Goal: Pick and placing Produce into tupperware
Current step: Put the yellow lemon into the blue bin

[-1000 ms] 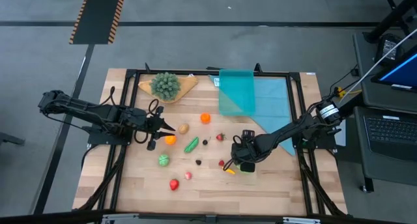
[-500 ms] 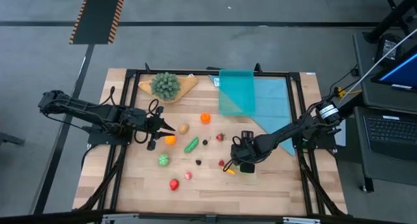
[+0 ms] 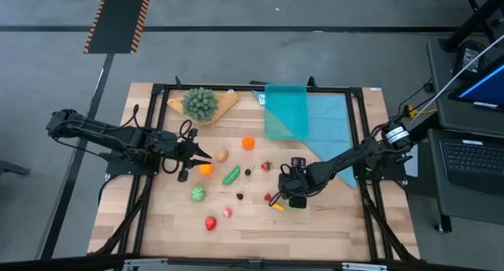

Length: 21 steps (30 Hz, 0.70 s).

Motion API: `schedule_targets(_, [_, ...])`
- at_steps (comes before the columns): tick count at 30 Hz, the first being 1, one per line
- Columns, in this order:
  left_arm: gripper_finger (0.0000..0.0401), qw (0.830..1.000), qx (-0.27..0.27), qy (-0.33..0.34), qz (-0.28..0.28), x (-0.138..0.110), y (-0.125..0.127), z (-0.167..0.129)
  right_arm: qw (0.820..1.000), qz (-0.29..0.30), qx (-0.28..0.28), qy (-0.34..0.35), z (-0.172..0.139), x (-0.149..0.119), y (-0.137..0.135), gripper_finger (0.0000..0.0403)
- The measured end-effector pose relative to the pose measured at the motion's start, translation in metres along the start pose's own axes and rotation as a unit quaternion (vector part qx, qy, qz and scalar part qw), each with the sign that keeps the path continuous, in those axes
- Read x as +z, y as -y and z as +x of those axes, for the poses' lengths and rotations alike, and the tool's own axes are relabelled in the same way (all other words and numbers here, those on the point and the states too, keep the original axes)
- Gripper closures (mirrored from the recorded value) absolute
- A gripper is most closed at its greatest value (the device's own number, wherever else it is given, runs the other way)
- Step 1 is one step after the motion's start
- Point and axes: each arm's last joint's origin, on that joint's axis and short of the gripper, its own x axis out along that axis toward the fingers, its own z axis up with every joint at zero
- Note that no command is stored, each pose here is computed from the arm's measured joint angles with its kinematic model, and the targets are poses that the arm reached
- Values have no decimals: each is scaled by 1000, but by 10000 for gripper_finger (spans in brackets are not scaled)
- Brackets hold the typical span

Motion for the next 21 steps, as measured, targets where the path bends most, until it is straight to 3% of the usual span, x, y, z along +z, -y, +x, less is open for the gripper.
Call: schedule_targets(21, [327, 1000, 0, 0, 0, 0, 0, 0, 1000, 25, 0, -5, -1, -1, 0, 193])
